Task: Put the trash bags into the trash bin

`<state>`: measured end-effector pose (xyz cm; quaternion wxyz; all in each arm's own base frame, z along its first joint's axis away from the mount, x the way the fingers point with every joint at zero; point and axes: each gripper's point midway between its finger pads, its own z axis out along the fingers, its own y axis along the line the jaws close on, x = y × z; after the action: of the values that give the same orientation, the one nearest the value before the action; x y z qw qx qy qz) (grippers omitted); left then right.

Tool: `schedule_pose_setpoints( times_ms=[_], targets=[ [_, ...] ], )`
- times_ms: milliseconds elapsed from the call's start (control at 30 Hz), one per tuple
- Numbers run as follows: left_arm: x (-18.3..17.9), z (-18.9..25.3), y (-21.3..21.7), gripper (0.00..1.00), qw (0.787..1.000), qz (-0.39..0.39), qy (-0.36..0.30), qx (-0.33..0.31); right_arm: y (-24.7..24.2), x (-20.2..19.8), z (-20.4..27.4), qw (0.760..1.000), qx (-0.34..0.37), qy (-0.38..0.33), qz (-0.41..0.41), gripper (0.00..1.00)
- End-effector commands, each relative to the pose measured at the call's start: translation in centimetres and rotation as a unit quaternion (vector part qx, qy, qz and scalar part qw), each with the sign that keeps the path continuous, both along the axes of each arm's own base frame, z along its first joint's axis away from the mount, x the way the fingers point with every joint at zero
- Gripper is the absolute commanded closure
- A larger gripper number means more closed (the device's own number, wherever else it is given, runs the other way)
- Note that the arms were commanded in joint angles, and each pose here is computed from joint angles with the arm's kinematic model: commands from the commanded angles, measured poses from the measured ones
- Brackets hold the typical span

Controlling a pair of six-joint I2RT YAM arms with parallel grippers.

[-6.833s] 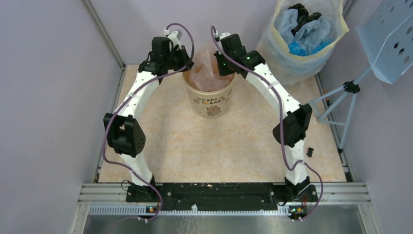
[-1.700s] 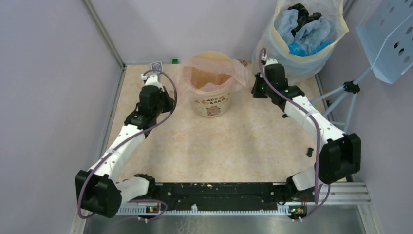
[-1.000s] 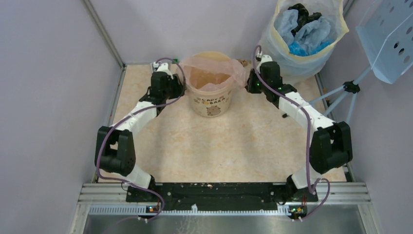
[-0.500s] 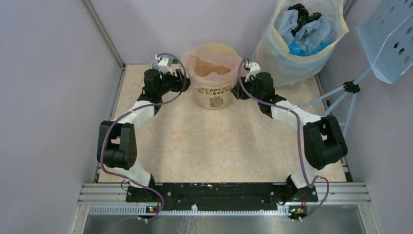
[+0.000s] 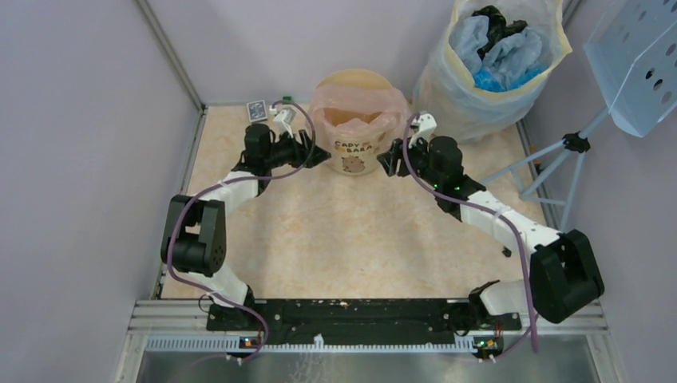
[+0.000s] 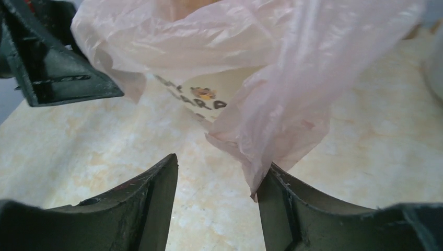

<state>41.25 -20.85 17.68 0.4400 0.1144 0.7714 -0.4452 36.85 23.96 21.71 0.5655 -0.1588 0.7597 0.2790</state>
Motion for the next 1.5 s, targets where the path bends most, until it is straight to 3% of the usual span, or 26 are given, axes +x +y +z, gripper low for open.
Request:
schedule_pose_setpoints(
  times_ms=[0,300,933,1100,1300,1467],
  targets=[
    [1.9,1.2,2.8,0.27,0.996,0.081,0.007,0.032,-3.8,1.3,4.1,0.993,-0.005,-0.012,-0.114,0.42],
    [4.6,2.5,5.4,0.29,0.991,0.127,-0.003,0.051,-4.1,3.5,10.2,0.989,-0.064,-0.04,-0.123,0.34],
    [7.7,2.2,6.6,0.35,0.984,0.149,0.02,0.092,-4.0,12.2,7.8,0.972,-0.12,0.079,-0.183,0.29],
    [7.9,2.2,6.6,0.36,0.985,0.145,0.019,0.091,-3.7,13.9,6.1,0.967,-0.128,0.119,-0.187,0.4],
    [7.0,2.0,5.7,0.37,0.989,0.12,0.04,0.074,-1.7,13.2,4.9,0.969,-0.117,0.161,-0.146,0.57],
    [4.7,2.1,5.3,0.37,0.99,0.113,0.059,0.052,-1.8,11.7,5.1,0.961,-0.149,0.182,-0.149,0.72]
  ],
)
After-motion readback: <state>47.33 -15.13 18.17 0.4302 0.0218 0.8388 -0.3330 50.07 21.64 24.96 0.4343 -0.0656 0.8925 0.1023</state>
